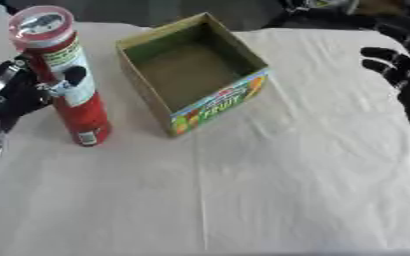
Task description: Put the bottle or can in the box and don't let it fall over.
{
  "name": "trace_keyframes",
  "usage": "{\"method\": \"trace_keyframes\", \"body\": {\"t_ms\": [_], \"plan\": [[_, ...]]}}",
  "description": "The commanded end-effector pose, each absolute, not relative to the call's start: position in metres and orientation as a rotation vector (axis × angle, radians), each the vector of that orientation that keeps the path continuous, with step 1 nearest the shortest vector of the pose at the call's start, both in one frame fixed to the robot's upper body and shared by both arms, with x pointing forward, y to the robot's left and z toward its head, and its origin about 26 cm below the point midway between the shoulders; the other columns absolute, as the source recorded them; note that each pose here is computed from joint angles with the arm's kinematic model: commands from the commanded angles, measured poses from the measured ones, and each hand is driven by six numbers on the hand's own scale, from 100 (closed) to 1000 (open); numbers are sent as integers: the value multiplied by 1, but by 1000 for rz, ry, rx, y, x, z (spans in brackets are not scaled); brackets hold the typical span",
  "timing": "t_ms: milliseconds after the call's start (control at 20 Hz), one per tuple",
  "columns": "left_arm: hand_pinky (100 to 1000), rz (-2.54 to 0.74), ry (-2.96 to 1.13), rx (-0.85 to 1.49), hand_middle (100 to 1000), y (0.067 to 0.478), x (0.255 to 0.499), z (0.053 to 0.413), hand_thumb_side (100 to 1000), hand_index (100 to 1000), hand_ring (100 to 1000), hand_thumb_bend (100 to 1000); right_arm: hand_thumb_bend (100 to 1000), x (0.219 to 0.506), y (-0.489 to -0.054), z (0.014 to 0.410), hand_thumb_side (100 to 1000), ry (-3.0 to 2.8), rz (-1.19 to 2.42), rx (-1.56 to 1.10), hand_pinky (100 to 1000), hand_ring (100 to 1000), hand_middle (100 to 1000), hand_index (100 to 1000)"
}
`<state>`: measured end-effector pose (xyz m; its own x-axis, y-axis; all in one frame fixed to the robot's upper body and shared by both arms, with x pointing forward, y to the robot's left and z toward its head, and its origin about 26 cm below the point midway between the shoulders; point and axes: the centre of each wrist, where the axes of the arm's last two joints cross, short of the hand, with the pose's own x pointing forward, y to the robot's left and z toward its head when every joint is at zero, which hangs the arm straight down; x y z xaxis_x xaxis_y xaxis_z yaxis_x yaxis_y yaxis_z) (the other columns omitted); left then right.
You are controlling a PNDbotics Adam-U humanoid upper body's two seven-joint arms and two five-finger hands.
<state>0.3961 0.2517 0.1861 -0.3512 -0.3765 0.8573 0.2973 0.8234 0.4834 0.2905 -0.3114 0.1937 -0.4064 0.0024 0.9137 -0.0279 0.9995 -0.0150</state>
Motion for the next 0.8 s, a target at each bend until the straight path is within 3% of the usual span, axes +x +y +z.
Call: {"method": "trace_keyframes", "body": {"t_ms": [50, 350, 750, 800], "plan": [[845, -707, -1840, 68, 1000, 249, 397, 198, 492, 809, 1000, 502, 100, 288, -311, 204, 716, -2023, 53, 8, 847, 771, 904, 945], [827, -703, -1829, 56, 1000, 245, 398, 195, 450, 808, 1000, 432, 100, 288, -311, 204, 717, -2021, 52, 9, 846, 771, 904, 945], [798, -691, -1807, 50, 963, 242, 400, 190, 380, 800, 1000, 268, 100, 288, -311, 204, 717, -2021, 42, 8, 845, 769, 900, 944], [772, -690, -1803, 49, 948, 242, 400, 190, 368, 777, 1000, 214, 100, 288, -311, 204, 717, -2022, 41, 8, 845, 768, 899, 944]]}}
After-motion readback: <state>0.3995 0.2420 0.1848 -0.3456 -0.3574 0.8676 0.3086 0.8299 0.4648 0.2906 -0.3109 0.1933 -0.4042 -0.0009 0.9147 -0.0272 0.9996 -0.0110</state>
